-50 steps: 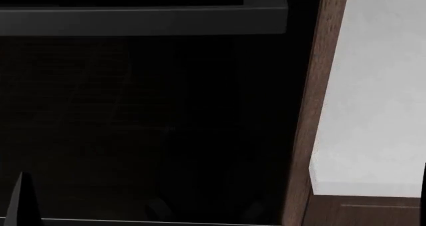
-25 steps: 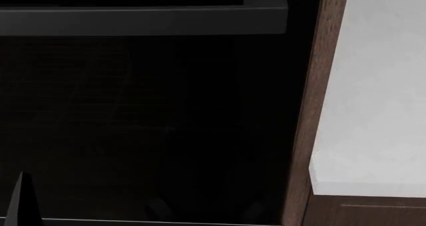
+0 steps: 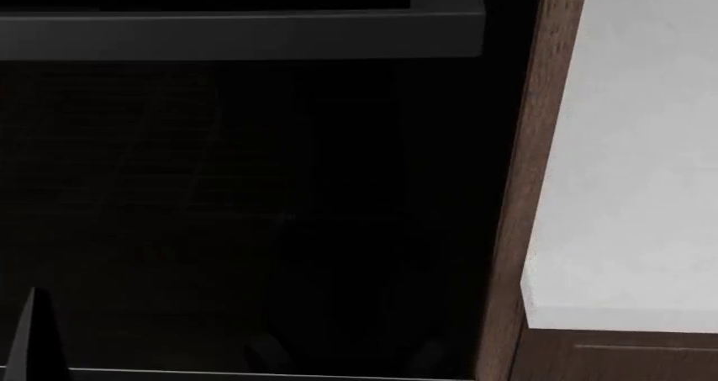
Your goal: Press the start button on the microwave
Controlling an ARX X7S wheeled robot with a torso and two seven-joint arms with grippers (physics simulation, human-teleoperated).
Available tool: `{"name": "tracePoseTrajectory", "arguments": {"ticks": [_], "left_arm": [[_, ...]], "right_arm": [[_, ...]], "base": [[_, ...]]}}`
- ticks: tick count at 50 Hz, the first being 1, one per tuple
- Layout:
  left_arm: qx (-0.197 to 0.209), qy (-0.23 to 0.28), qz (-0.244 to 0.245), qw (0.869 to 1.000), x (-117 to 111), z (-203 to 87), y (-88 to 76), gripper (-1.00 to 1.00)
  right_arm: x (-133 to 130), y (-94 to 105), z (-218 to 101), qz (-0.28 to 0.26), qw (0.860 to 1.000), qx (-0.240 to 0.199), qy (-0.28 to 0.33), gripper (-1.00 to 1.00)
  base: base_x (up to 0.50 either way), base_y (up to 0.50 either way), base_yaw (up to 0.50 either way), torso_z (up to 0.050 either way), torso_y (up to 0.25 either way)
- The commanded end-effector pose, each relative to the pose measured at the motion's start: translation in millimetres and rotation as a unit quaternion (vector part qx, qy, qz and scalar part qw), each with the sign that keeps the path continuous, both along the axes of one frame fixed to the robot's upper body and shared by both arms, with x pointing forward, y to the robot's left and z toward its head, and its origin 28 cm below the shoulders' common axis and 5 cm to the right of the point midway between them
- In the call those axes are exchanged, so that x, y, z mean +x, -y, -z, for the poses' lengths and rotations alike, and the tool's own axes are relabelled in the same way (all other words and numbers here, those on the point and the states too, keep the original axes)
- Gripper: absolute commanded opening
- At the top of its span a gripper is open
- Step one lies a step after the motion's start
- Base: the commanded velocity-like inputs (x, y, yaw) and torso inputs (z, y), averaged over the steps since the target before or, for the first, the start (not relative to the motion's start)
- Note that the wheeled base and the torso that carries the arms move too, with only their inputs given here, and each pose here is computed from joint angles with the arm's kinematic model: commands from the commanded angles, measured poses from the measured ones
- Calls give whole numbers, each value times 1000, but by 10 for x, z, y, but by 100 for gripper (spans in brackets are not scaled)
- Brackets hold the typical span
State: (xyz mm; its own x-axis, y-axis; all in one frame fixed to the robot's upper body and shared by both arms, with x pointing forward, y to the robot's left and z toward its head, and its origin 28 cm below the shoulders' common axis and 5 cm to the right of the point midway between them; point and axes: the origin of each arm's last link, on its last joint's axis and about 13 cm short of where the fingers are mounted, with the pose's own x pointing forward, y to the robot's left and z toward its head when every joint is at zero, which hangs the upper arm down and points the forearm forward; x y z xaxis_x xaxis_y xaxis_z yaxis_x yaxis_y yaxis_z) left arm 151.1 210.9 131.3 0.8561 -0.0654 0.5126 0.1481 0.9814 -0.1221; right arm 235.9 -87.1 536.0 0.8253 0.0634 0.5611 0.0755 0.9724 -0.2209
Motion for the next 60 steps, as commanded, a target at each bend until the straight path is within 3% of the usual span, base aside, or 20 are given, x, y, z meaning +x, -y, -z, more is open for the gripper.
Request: {"name": "tracePoseTrajectory", "arguments": {"ticks": [1,60], "left_arm": [[11,10,-7,1000,12,-8,-20,100],[8,8,-19,1000,24,27,-66,100]], "right_arm": [[52,-24,-42,-3,1000,-7,5,-100],[448,-16,-48,-13,1000,1,-16,-100]], "base": [[0,0,0,0,0],[0,0,0,0,0]]}}
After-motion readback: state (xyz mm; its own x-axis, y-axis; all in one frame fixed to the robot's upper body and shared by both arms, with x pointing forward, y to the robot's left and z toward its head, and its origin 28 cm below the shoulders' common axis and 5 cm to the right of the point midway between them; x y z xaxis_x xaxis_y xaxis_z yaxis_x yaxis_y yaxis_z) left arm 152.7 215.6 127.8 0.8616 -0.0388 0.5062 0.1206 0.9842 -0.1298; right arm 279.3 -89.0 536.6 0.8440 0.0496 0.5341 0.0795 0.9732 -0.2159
